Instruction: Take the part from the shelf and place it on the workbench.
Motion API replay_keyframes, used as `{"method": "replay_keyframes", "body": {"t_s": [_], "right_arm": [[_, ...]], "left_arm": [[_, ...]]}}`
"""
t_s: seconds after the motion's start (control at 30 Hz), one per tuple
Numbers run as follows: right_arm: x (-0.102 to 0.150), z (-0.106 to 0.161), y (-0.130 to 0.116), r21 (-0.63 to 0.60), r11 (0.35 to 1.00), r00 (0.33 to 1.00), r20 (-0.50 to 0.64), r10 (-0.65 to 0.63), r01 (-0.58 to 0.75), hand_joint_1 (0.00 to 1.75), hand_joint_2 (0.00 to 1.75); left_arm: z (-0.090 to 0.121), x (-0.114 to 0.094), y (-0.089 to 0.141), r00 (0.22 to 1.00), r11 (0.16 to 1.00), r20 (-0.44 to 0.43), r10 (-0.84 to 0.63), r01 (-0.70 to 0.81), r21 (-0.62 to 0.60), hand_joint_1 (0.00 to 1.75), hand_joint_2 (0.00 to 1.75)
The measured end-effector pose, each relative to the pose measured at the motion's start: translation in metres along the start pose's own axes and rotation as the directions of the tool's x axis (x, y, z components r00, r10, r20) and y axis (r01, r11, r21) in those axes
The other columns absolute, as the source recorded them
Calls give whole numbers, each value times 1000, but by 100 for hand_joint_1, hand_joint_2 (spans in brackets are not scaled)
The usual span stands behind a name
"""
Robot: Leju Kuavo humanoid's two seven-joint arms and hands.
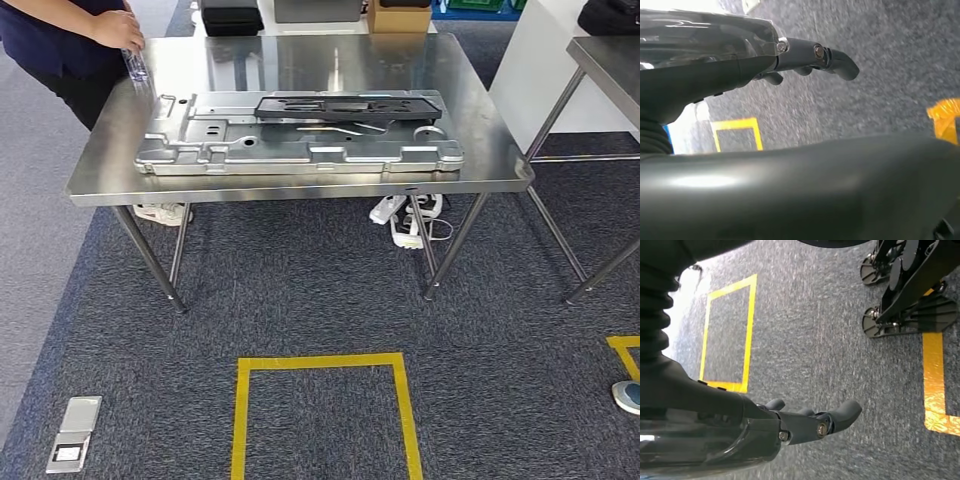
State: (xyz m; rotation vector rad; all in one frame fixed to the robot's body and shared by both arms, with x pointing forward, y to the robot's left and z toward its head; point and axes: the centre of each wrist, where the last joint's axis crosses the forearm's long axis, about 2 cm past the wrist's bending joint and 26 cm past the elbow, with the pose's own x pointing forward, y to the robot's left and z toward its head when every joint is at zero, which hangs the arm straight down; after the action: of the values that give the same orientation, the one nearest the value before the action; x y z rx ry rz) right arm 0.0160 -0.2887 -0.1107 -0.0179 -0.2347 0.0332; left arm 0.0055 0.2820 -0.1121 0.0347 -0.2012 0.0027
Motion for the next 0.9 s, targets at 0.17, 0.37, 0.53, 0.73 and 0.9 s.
{"method": "replay_keyframes", "body": {"t_s": [0.17, 0.37, 0.53, 0.73, 0.9], "right_arm": [[-5, 1, -2, 5, 999, 999, 9, -47, 47, 0, 175], [-8, 2, -3, 3, 998, 998, 6, -55, 55, 0, 175], [-9, 2, -3, 2, 998, 998, 5, -56, 56, 0, 0], [-9, 2, -3, 2, 998, 998, 5, -56, 56, 0, 0], [-9, 2, -3, 2, 998, 998, 5, -56, 56, 0, 0]], "left_arm": [[1, -2, 2, 999, 998, 22, 46, -45, -33, 0, 0], [1, -3, 2, 999, 999, 30, 38, -37, -39, 0, 0], [1, -3, 2, 999, 999, 30, 28, -27, -41, 0, 0], [1, -3, 3, 999, 999, 30, 25, -24, -40, 0, 0], [1, -3, 3, 999, 999, 30, 25, -24, -40, 0, 0]]}}
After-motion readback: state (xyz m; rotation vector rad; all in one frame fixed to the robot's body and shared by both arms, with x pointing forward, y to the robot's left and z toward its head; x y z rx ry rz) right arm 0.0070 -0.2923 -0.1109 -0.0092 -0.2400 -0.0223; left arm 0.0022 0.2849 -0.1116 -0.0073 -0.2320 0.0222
